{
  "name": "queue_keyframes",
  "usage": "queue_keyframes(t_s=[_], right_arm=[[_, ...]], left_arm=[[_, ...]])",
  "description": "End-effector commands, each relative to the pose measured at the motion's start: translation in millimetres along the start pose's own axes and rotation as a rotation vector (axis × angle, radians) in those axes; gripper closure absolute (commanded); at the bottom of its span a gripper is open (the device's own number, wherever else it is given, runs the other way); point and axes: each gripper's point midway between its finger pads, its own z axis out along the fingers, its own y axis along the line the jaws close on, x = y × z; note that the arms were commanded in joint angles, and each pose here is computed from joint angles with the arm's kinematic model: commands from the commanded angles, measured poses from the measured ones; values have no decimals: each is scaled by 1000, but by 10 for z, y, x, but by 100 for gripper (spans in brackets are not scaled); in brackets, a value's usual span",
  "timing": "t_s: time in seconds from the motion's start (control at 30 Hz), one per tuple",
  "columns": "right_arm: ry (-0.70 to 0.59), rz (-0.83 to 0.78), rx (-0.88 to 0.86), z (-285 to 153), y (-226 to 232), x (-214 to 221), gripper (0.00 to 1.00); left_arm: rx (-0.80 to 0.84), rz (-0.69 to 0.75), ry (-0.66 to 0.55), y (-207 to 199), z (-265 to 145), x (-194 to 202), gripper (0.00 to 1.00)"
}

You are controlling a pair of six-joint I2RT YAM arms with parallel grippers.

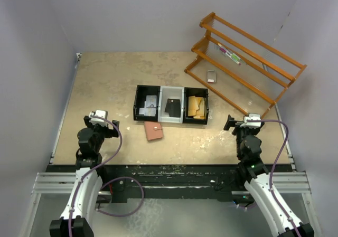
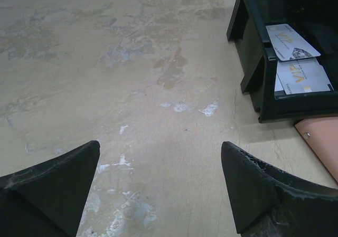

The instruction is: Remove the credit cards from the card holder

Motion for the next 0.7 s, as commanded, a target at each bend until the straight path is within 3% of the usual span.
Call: queue_keyframes(t_s=[0.0,0.43,0.5,0.67], right_arm=[[-59,18,22,21,-36,-168,0],[-52,49,97,19,-153,-149,0],[-58,64,165,-4,-272,-181,0],[-81,24,110,-8,-201,-590,0]], left_arm=[[17,25,-56,-22,23,-145,1],[17,26,-58,-21,23,-155,1],[22,28,-82,-22,9,-330,1],[56,72,-7,4,53,-789,1]])
